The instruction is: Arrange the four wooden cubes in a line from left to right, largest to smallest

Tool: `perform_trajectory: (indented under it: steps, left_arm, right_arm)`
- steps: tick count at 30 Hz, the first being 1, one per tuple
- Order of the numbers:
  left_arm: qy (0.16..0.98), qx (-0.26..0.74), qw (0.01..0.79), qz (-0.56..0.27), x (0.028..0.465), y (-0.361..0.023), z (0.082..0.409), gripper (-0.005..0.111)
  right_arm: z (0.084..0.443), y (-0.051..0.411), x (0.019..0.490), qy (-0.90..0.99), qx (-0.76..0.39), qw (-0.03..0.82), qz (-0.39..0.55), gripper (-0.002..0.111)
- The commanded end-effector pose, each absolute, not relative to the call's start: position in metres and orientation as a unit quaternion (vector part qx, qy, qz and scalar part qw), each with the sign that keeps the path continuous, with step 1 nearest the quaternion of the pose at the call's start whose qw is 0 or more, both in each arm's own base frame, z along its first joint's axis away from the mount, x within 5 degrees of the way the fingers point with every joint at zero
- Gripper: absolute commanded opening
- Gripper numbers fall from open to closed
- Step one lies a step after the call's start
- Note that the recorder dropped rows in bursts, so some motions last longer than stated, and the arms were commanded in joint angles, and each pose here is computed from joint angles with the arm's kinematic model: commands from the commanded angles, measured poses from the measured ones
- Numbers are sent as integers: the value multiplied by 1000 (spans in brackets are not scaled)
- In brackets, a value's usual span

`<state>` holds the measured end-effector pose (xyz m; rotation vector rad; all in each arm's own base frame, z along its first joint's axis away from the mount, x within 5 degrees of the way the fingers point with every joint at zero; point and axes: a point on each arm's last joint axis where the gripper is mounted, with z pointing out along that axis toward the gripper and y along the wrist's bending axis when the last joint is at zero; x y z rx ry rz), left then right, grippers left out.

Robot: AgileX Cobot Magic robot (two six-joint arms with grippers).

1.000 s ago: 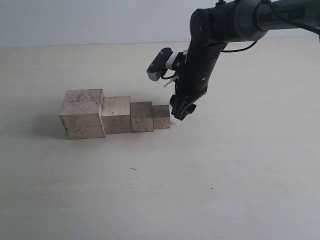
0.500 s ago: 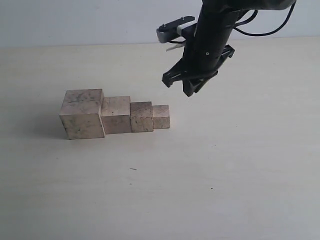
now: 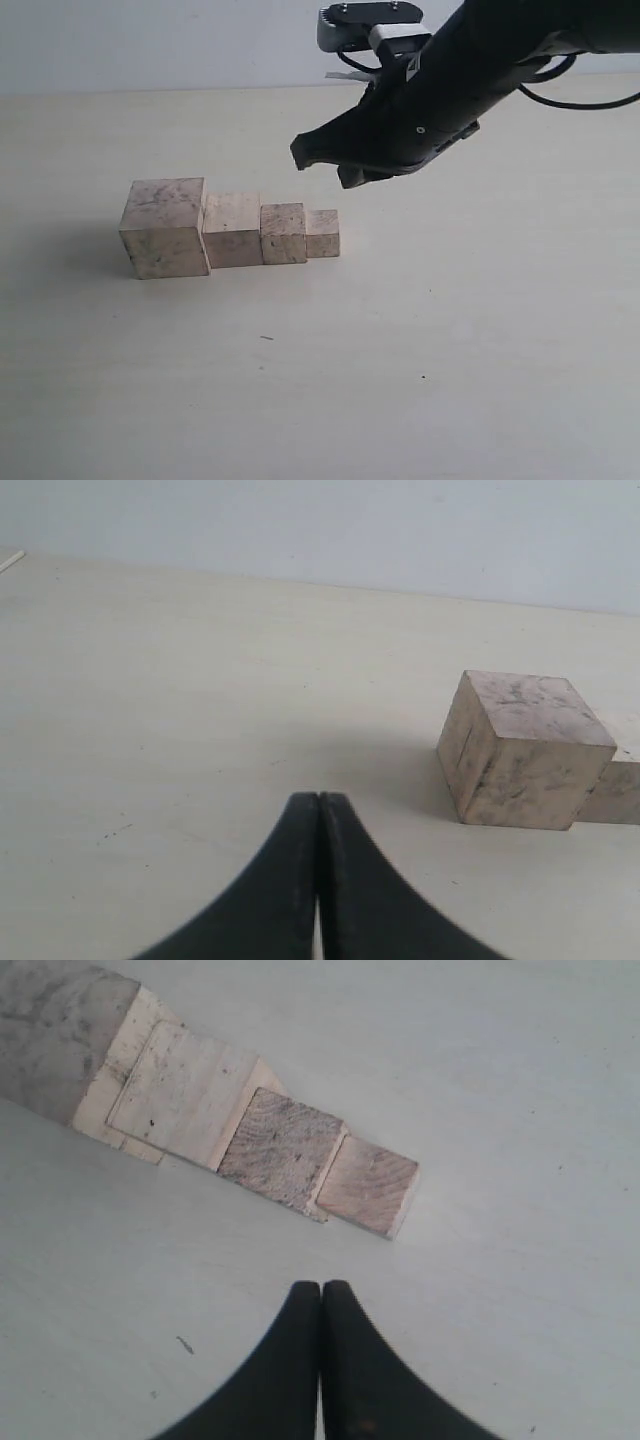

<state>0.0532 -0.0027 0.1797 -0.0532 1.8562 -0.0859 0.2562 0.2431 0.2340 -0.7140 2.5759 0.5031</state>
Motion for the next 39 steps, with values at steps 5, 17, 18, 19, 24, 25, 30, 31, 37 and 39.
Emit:
perform_trajectory:
  steps: [5,17,18,19,24,25,30,31,37,39]
  left_arm:
    - [795,-22,605,-41,53,-3,181,0]
    - [795,-22,605,-41,53,-3,181,0]
    - [795,-22,605,-41,53,-3,181,0]
    - [795,-22,605,-41,53,-3,181,0]
    - [795,-22,605,-41,53,-3,181,0]
    - [795,-22,605,-41,53,-3,181,0]
    - [795,-22,605,-41,53,-3,181,0]
    - [795,-22,605,-41,53,-3,181,0]
    - [795,-22,605,-41,53,-3,181,0]
    - [795,-22,605,-41,53,-3,181,0]
  right_arm:
    - [239,244,252,928,-224,211,210,0]
    - [296,221,236,887,-288,303,196,0]
    - [303,217,233,881,-295,317,190,0]
    - [310,213,231,875,-303,331,183,0]
    - [338,190,226,854,-308,394,144,0]
    - [344,183,227,853,-299,403,144,0]
    - [367,148,228,851,-248,444,134,0]
    - [372,141,227,850,-237,452,131,0]
    - [376,92,211,850,-172,487,104,0]
    - [371,74,199,851,-148,495,91,0]
